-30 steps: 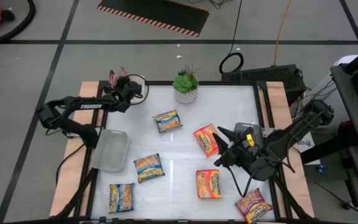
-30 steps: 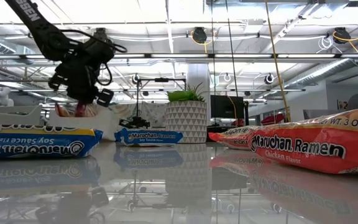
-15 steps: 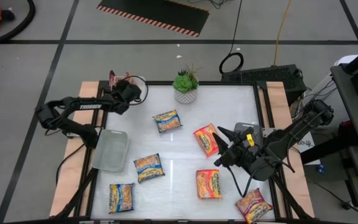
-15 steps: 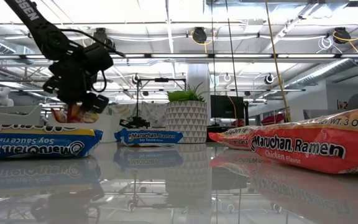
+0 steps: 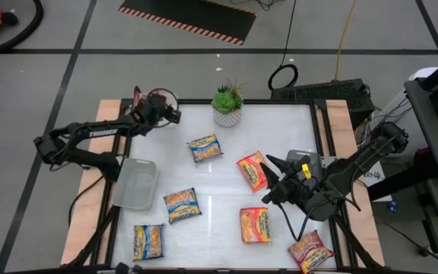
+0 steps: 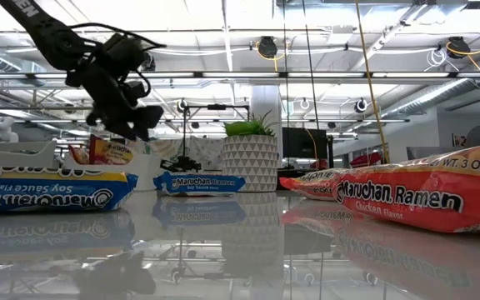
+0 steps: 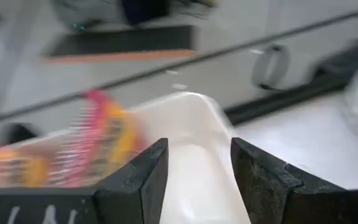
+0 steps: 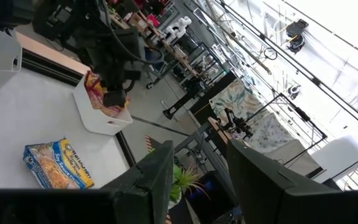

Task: Sort Maruchan noodles
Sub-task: Put the left red noodle pack into the white bin, then put the red noodle pack into the white bin

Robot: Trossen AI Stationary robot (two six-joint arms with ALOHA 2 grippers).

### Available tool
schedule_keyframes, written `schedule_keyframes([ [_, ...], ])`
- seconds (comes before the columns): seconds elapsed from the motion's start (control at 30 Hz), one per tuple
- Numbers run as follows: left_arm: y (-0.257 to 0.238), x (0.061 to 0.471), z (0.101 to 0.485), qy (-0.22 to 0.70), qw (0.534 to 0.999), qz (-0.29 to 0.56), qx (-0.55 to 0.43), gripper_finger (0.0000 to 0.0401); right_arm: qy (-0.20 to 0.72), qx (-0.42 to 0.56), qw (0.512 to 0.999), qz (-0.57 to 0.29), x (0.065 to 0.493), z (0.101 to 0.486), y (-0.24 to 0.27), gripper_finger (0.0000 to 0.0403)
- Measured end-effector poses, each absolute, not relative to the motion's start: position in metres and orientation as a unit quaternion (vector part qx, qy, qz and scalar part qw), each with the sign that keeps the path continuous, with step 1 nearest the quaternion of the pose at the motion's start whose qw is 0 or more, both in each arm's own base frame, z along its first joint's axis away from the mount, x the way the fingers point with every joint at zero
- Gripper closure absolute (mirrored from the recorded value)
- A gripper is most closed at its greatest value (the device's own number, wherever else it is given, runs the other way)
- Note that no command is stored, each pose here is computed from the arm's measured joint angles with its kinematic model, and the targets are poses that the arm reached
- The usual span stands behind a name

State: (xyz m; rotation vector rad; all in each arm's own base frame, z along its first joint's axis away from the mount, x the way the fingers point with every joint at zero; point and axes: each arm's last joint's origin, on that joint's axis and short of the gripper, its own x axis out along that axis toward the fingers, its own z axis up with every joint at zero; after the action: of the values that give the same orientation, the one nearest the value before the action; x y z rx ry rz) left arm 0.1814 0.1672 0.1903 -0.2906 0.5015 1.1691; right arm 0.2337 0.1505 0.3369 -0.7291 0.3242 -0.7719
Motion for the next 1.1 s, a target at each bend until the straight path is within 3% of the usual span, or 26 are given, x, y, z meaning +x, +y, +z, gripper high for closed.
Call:
schedule_keyframes([
  [0.27,0.197,0.163,0.169,0.269,0.784,0.532,-0.175,0.0228,0.143,-0.331,0.857,-0.369,0.234,0.343,0.151,0.0259],
  [0.57,0.204,0.164,0.151,0.316,0.782,0.511,-0.164,0.0287,0.142,-0.334,0.856,-0.369,0.234,0.347,0.151,0.0259],
  [0.73,0.203,0.156,0.147,0.350,0.709,0.599,-0.126,0.0301,0.141,-0.334,0.856,-0.369,0.234,0.348,0.151,0.0259],
  [1.1,0.192,0.155,0.173,0.311,0.678,0.663,-0.066,0.0309,0.142,-0.333,0.856,-0.369,0.234,0.347,0.151,0.0259],
])
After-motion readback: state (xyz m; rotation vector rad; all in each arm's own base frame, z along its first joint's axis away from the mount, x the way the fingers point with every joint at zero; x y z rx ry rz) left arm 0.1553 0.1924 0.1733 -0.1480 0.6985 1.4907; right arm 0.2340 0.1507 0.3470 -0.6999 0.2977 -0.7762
